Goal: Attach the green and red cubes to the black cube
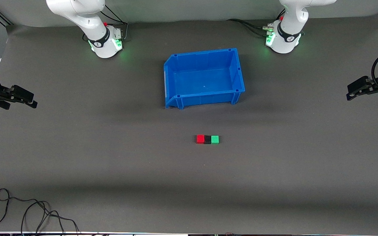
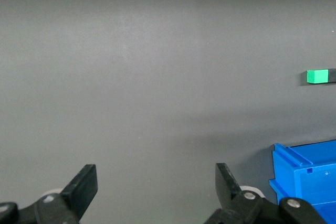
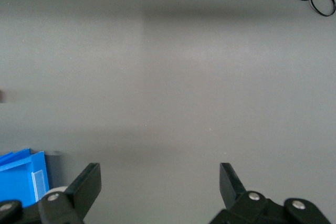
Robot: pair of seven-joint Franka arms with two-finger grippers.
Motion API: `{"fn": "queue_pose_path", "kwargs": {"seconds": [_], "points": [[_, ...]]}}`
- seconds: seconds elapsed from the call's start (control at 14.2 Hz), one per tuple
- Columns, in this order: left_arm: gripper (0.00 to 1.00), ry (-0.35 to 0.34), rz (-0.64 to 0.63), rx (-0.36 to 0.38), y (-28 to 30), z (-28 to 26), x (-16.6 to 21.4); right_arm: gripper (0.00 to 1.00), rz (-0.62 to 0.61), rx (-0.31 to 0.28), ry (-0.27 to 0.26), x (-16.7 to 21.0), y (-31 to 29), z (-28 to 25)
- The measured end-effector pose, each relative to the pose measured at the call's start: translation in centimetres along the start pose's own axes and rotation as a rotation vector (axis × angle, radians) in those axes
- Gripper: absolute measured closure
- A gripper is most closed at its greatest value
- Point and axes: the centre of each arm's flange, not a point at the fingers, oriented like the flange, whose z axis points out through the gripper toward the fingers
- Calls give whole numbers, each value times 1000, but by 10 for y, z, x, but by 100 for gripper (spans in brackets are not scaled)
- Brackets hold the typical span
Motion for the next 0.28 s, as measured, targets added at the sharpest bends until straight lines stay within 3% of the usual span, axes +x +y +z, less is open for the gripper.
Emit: {"fn": "queue_pose_path", "kwargs": {"seconds": [0.28], "points": [[0,0,13,-1,7,0,0,0,0,0,0,0,0,0]]}}
